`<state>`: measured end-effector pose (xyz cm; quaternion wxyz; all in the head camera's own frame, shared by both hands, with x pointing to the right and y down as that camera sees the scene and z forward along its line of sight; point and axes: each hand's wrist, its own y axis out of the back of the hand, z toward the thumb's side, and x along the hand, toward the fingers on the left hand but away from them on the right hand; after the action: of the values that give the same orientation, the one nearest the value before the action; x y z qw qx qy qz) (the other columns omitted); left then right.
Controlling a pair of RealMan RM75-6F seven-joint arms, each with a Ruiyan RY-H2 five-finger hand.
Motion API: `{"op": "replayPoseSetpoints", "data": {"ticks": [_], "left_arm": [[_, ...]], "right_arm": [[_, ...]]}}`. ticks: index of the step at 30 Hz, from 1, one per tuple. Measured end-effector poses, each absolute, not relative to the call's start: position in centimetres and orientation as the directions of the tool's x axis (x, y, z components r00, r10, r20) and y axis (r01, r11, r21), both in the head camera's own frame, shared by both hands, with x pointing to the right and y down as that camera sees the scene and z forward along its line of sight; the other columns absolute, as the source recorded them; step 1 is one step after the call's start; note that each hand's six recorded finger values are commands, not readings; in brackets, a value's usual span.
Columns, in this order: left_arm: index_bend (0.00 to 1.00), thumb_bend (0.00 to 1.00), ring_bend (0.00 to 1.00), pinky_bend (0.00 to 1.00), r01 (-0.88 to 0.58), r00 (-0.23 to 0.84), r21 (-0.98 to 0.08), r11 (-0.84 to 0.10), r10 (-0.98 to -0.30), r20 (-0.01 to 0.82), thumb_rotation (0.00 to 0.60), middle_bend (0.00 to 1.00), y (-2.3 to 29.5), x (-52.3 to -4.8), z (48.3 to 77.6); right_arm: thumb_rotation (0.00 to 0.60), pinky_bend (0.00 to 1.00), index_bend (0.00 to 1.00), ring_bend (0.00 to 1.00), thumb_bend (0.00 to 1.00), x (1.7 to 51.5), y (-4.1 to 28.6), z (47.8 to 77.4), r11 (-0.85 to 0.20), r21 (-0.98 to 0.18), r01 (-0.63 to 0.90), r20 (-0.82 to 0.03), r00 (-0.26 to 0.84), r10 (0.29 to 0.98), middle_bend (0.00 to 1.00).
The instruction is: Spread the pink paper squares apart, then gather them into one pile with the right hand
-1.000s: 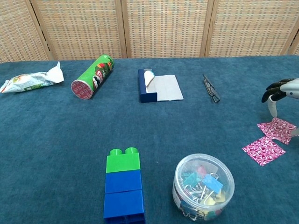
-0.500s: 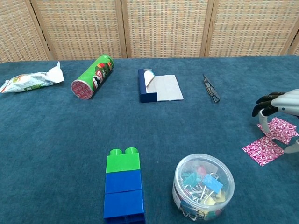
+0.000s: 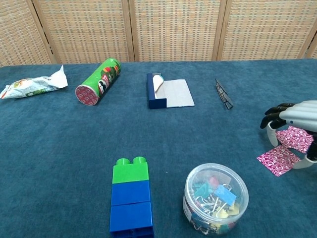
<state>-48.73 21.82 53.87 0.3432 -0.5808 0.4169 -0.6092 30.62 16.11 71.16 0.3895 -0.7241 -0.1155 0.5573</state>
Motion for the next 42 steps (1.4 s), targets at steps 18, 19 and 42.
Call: {"op": "replayPoseSetpoints", "data": {"ticks": [18, 19, 42], "left_arm": [[0.04, 0.17, 0.00, 0.00, -0.070, -0.085, -0.907, -0.415, -0.903, 0.420, 0.600, 0.00, 21.8, -48.7, 53.8], [0.04, 0.17, 0.00, 0.00, -0.070, -0.086, -0.908, -0.414, -0.904, 0.419, 0.600, 0.00, 21.8, -48.7, 53.7], [0.04, 0.16, 0.00, 0.00, -0.076, -0.088, -0.908, -0.411, -0.905, 0.417, 0.600, 0.00, 22.0, -48.8, 53.5]], "right_arm": [[0.600, 0.00, 0.42, 0.00, 0.00, 30.5, 16.2, 71.6, -0.663, -0.694, -0.279, -0.716, 0.356, 0.600, 0.18], [0.600, 0.00, 0.42, 0.00, 0.00, 30.5, 16.2, 71.6, -0.663, -0.694, -0.280, -0.716, 0.358, 0.599, 0.18], [0.600, 0.00, 0.35, 0.00, 0.00, 29.4, 15.6, 71.0, -0.638, -0.704, -0.312, -0.707, 0.395, 0.587, 0.18]]}}
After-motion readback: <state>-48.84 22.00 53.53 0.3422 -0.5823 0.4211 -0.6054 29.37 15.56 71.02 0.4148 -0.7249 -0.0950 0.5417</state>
